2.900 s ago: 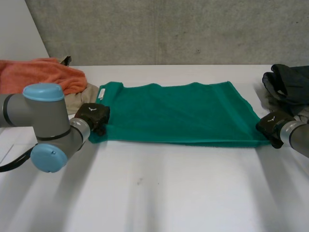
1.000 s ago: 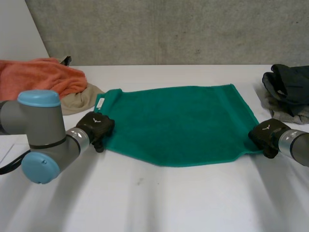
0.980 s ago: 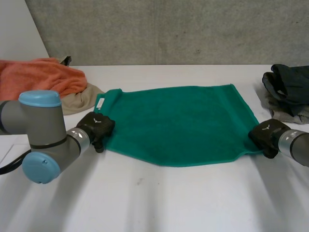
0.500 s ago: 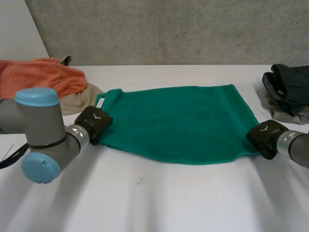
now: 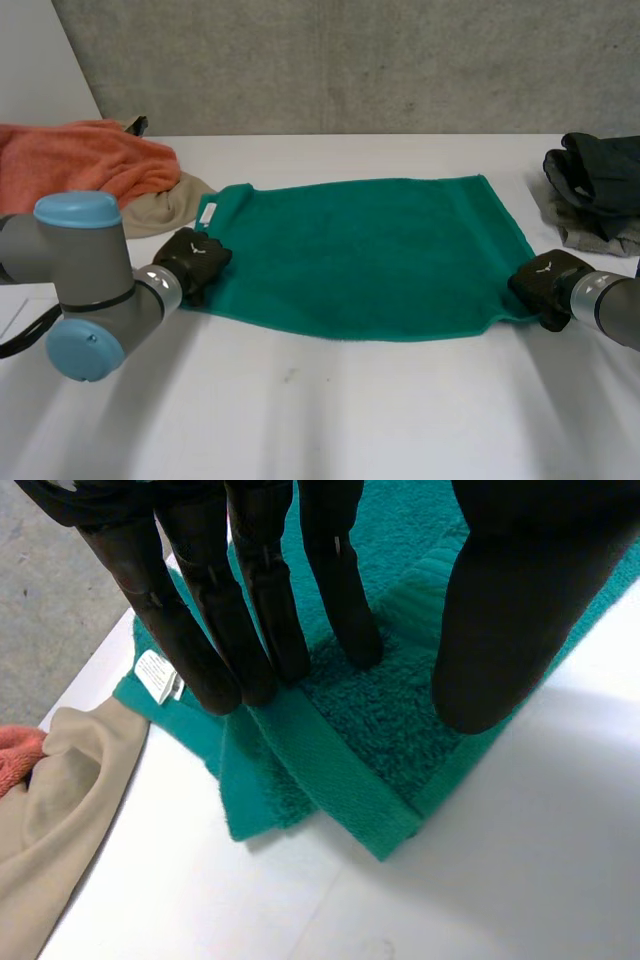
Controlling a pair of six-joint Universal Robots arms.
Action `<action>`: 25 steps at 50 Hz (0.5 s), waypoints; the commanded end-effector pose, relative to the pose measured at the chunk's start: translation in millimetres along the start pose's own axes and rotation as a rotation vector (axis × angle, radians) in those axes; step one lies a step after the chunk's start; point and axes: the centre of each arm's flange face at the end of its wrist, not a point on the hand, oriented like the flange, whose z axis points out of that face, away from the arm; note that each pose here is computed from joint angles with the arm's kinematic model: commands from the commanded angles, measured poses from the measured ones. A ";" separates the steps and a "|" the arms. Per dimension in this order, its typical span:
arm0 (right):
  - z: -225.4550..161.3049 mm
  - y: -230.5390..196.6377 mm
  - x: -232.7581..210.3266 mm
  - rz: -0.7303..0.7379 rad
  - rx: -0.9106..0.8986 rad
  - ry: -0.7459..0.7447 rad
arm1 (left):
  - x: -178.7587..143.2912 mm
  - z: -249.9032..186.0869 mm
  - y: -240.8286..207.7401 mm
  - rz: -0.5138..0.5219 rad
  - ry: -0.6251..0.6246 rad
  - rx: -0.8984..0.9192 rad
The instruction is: Fold the laundry.
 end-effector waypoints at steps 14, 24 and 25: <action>0.1 0.6 -2.3 -0.002 -0.003 -0.007 | 5.1 16.1 -2.6 0.030 -0.002 0.022; -14.6 -5.2 0.7 0.007 -0.015 -0.015 | -2.6 -21.3 -10.3 -0.002 -0.002 -0.072; -25.0 -9.2 2.0 0.001 -0.019 -0.021 | -3.6 -30.1 -11.7 -0.010 0.003 -0.081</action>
